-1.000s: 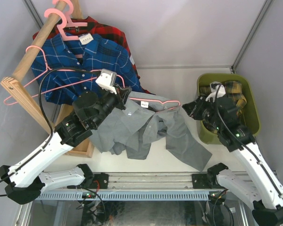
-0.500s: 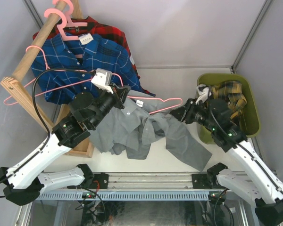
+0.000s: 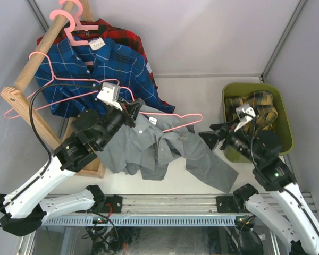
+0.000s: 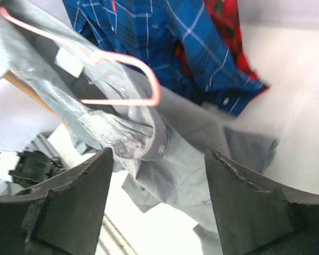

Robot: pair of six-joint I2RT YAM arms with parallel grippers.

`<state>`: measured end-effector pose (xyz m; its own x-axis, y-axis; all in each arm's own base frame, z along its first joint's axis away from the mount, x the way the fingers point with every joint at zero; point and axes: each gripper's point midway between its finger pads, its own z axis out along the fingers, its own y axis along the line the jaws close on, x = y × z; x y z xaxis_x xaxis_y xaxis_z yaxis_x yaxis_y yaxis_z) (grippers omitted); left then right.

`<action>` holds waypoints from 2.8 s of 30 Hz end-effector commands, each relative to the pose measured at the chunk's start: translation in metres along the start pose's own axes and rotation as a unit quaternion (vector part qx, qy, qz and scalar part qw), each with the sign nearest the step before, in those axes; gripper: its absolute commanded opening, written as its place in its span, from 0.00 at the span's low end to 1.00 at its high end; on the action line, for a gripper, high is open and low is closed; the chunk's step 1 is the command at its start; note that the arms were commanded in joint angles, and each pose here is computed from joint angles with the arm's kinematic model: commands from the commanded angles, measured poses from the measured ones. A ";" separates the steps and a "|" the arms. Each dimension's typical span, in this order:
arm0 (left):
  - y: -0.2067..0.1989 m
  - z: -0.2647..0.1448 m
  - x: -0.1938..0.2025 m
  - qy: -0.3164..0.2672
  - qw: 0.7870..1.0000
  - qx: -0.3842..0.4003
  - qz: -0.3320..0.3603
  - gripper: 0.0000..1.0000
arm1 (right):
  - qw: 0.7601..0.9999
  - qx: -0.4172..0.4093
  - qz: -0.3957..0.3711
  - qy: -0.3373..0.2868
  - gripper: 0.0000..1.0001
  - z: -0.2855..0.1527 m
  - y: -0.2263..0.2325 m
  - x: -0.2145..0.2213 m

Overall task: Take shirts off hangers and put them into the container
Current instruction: Remove the shirt from the hanger.

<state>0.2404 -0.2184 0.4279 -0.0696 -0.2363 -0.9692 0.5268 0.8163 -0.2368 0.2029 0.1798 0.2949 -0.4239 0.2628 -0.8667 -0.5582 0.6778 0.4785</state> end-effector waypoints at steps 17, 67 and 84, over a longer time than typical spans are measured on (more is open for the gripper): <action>-0.029 0.005 0.002 0.025 0.995 0.085 0.033 0.00 | 0.932 -0.199 -0.299 0.047 0.73 0.012 0.042 -0.030; -0.069 0.057 -0.041 0.000 0.988 0.146 0.049 0.00 | 0.941 -0.194 -0.261 0.097 0.17 0.000 0.025 -0.056; -0.078 0.047 -0.045 0.003 0.980 0.192 0.055 0.00 | 0.932 -0.217 -0.268 0.111 0.14 -0.003 0.025 -0.047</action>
<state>0.2562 -0.3061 0.4376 -0.1016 -0.0435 -0.9939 0.7845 0.6109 -0.1069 0.2106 0.1815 0.3331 -0.1741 -0.2212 -0.9596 -0.9323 0.3507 0.0883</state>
